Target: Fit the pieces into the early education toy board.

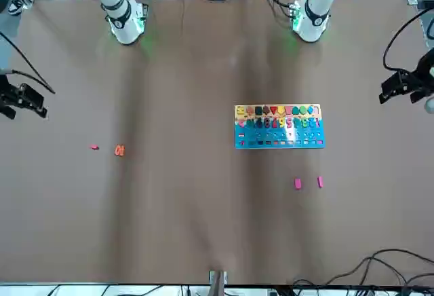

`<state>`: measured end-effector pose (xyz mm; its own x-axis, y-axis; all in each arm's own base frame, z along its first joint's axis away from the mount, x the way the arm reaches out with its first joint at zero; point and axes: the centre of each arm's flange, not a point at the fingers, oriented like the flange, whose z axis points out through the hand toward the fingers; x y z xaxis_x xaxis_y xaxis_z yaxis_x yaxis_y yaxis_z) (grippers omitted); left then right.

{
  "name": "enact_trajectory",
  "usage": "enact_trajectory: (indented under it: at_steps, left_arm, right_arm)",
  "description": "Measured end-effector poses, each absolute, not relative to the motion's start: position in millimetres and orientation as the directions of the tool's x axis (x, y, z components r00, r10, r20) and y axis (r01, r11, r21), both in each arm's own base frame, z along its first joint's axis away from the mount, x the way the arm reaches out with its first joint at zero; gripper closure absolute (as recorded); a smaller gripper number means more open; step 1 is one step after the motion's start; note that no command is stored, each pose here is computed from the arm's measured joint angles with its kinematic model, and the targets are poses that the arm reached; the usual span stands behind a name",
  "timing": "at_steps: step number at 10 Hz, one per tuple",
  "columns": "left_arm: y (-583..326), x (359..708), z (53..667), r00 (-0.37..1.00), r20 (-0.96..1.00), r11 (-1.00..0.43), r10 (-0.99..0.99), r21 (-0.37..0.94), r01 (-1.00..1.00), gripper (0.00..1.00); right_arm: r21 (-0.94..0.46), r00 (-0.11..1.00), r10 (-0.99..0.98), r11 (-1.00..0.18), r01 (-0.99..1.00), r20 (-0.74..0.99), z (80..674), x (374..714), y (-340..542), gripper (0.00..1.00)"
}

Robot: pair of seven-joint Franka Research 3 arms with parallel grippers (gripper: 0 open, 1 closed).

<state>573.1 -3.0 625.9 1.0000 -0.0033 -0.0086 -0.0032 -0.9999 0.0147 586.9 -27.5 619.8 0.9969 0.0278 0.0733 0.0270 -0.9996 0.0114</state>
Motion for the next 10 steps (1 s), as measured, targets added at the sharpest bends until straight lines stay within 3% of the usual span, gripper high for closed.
enact_trajectory:
  at_steps: [5, 7, 10]
  left_arm:
    - [-1, 569, 624, 0.999, -0.031, -1.0, -0.005, 0.015, -0.005, 0.03]
    - [-1, 565, 600, 0.996, -0.092, -1.0, -0.005, 0.016, -0.004, 0.31]
    - [2, 559, 508, 0.987, -0.156, -0.999, -0.031, 0.016, -0.029, 0.78]
  right_arm:
    - [0.011, 0.997, 0.026, -1.0, 0.025, 0.073, 620, 587, -27, 0.0]
    - [0.009, 0.999, 0.023, -1.0, 0.023, 0.047, 616, 585, -28, 0.0]
    - [0.005, 1.0, 0.003, -1.0, 0.003, -0.02, 596, 583, -38, 0.0]
